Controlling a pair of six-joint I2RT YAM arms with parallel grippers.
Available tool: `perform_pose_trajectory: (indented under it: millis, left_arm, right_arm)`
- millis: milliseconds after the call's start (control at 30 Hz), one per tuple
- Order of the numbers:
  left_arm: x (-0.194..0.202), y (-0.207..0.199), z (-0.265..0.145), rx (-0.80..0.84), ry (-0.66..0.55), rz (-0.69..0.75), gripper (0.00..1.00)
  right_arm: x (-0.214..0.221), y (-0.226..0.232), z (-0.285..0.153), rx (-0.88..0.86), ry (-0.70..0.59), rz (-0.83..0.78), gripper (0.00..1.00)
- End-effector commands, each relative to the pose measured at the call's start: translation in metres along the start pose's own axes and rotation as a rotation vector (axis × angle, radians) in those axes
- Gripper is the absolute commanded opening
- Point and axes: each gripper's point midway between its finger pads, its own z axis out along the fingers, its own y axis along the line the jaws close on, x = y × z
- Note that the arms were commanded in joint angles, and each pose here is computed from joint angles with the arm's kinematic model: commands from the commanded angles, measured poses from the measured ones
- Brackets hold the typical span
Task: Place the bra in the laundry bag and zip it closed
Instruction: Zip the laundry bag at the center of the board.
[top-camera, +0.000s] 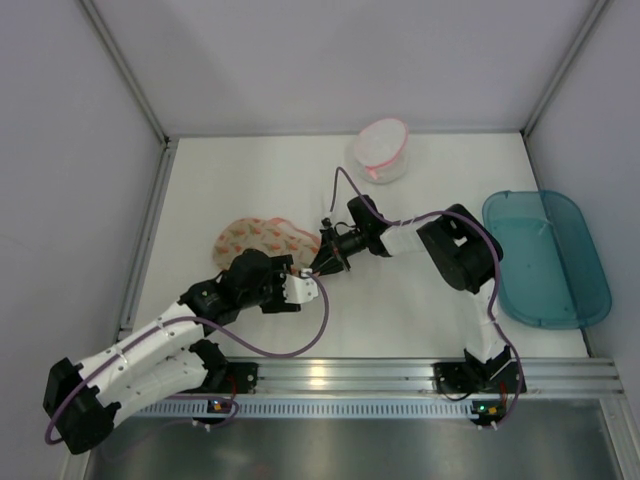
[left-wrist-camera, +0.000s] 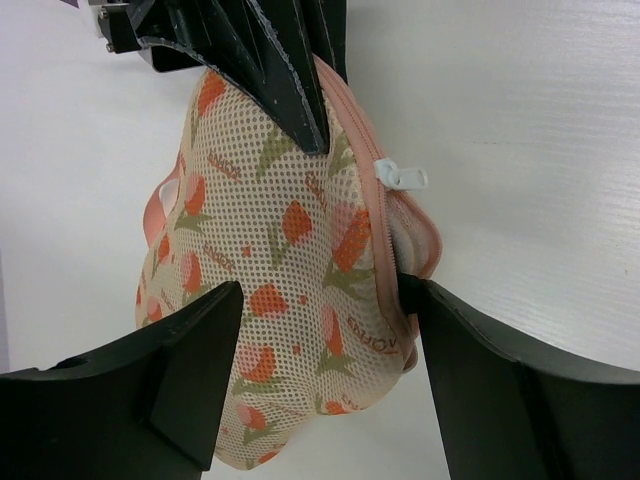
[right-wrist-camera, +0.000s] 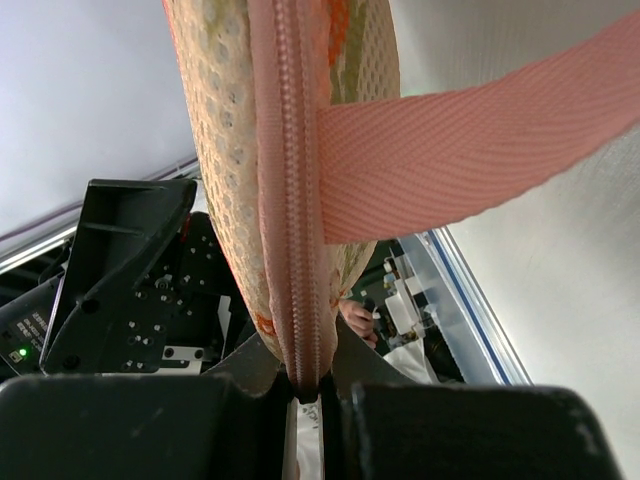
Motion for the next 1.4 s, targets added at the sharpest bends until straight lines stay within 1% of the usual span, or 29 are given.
perform_pose_trajectory:
  millis: [0, 467, 533, 667, 767, 933, 1233, 1333, 1367]
  left_arm:
    - [-0.035, 0.035, -0.012, -0.118, -0.114, 0.014, 0.76]
    - [-0.041, 0.040, -0.015, -0.133, -0.131, 0.031, 0.75]
    - [-0.045, 0.039, -0.017, -0.127, -0.152, 0.036, 0.75]
    - [-0.049, 0.029, -0.020, -0.090, -0.191, 0.059, 0.79]
    - [-0.045, 0.015, -0.020, -0.030, -0.190, 0.073, 0.81]
    - [-0.038, 0.014, -0.019, -0.031, -0.164, 0.066, 0.81]
    - [-0.038, -0.007, -0.033, 0.054, -0.193, 0.085, 0.84]
    - [-0.024, -0.006, -0.030, 0.029, -0.138, 0.084, 0.84]
    - [-0.021, -0.006, -0.029, 0.027, -0.122, 0.072, 0.82]
  right_arm:
    - [0.001, 0.012, -0.002, -0.018, 0.007, -0.064, 0.00]
    - [0.002, 0.012, -0.002, -0.015, 0.009, -0.071, 0.00]
    - [0.002, 0.011, -0.001, -0.013, 0.011, -0.067, 0.00]
    - [0.001, 0.013, -0.001, -0.016, 0.010, -0.070, 0.00]
    - [0.001, 0.016, -0.001, -0.019, 0.014, -0.072, 0.00]
    - [0.001, 0.017, -0.002, -0.021, 0.014, -0.073, 0.00]
    - [-0.001, 0.017, -0.003, -0.023, 0.011, -0.071, 0.00]
    - [-0.001, 0.017, -0.003, -0.023, 0.009, -0.071, 0.00]
    - [-0.001, 0.017, -0.003, -0.023, 0.009, -0.071, 0.00]
